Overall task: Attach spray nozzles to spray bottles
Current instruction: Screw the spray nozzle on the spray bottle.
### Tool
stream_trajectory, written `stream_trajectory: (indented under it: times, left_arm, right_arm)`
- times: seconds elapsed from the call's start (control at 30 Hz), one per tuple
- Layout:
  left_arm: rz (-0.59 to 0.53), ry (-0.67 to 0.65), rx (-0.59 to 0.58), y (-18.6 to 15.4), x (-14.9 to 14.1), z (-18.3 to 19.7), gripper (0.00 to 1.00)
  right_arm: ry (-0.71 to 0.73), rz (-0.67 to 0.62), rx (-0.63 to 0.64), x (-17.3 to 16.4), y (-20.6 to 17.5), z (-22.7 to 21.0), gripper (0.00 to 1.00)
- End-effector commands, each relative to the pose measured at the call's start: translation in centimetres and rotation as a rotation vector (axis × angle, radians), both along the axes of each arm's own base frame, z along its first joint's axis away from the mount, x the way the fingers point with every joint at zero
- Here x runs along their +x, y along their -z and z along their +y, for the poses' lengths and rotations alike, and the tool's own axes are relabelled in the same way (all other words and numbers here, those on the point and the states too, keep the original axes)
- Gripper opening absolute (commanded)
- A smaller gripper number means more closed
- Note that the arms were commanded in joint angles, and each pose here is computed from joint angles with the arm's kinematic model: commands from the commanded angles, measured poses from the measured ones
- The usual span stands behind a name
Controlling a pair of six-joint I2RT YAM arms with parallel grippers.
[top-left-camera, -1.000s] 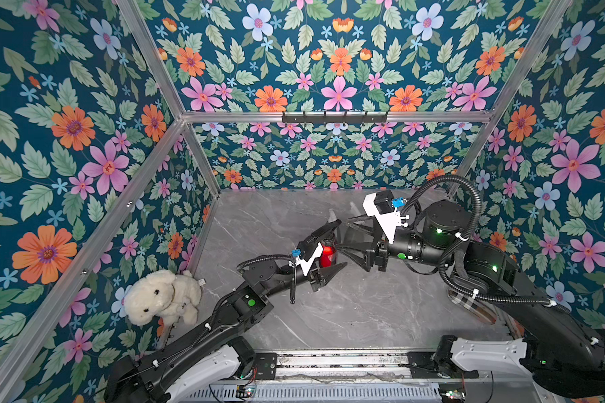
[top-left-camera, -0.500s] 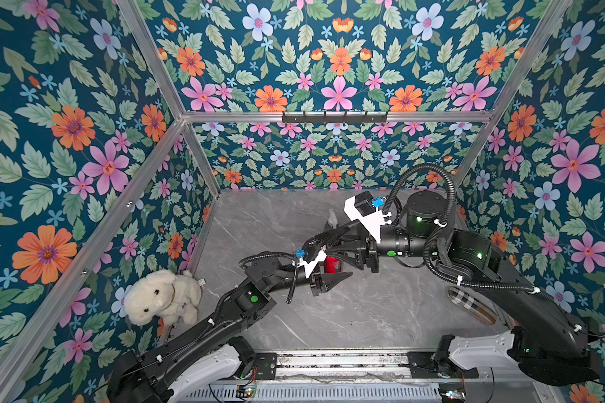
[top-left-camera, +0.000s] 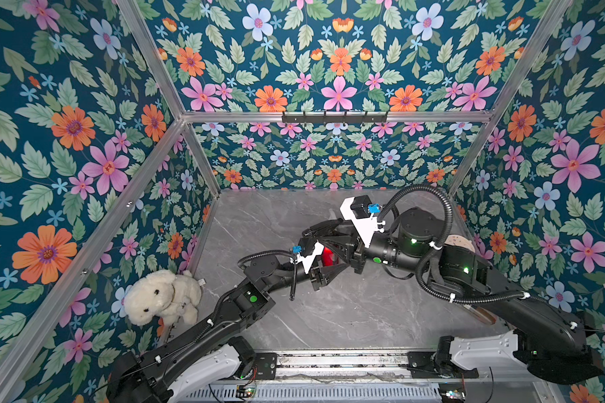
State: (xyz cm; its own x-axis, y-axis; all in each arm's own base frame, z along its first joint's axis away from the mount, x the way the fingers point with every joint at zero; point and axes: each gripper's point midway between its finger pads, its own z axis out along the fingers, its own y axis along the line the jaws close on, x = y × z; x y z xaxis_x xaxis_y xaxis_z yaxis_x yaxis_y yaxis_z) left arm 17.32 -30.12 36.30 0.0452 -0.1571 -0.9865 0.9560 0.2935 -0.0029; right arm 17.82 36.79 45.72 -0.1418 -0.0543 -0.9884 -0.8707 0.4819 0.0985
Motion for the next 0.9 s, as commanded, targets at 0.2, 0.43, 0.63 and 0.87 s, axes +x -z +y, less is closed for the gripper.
stream_trajectory:
  times: [0.2, 0.43, 0.63, 0.87]
  left_arm:
    - [-0.037, -0.209, -0.042, -1.5, 3.0, 1.2, 0.00]
    - [-0.056, -0.133, -0.042, -1.6, 1.4, 1.2, 0.00]
    - [-0.080, 0.025, -0.028, -1.6, -1.1, 0.3, 0.00]
    - [-0.065, 0.220, 0.028, -1.0, -3.5, -1.0, 0.00]
  right_arm:
    - [0.184, 0.078, 0.012, 0.2, 3.0, 0.4, 0.51]
    - [-0.113, 0.084, 0.155, -2.8, -3.4, -5.5, 0.72]
    - [-0.310, 0.108, 0.047, -3.2, -2.3, -5.5, 0.76]
    - [-0.364, 0.096, -0.031, -2.7, -1.7, -3.8, 0.77]
